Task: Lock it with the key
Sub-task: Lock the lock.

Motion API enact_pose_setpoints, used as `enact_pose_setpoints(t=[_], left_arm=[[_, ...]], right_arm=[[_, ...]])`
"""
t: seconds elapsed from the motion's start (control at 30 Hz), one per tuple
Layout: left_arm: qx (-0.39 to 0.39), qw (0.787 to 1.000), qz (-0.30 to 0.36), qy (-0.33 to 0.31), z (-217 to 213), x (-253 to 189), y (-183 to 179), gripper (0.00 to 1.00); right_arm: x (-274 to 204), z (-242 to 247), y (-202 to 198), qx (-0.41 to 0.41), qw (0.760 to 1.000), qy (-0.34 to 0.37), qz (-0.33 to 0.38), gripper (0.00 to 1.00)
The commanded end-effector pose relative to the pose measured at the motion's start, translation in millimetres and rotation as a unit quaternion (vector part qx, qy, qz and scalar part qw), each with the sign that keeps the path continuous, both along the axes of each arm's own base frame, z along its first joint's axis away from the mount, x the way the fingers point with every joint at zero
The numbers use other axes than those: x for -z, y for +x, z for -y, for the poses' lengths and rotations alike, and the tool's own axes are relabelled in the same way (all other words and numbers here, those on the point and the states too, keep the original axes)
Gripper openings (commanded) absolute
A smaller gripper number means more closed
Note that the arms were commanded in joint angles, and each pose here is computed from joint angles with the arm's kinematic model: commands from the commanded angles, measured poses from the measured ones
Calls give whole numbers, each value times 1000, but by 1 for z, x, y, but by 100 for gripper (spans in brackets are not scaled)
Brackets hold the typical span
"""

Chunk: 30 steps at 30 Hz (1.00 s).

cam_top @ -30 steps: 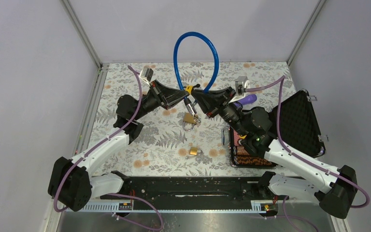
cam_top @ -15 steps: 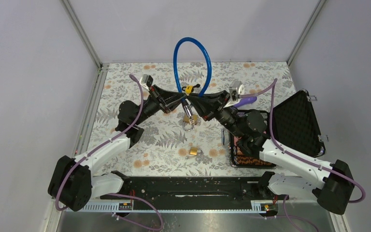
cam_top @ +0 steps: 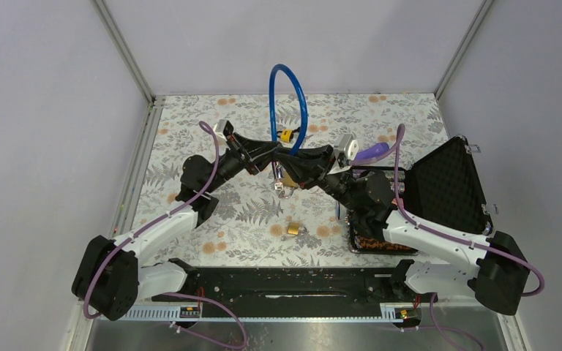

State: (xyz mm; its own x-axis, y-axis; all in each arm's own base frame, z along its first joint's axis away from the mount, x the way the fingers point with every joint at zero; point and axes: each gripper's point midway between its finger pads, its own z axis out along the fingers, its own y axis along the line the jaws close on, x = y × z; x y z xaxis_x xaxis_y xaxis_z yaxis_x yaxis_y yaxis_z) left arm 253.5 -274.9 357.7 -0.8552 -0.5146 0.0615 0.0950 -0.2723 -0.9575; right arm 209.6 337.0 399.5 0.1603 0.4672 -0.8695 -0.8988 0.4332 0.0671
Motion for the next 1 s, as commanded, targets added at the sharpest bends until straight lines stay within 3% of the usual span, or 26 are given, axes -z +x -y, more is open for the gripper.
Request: enact_pose_setpoints(t=[0.0, 0.37, 0.73, 0.97], left_arm=[[9, 997, 33, -65, -12, -42, -22, 0], [8, 998, 43, -52, -12, -45, -26, 0], [14, 997, 49, -63, -13, -49, -28, 0], [20, 992, 53, -108, -19, -55, -29, 0]], right_arm=[[25, -14, -6, -11, 998, -50, 23, 0], [63, -8, 15, 54, 982, -175, 37, 0], [71, -14, 15, 39, 984, -173, 0, 0], [68, 1, 23, 70, 982, -157, -81, 17]])
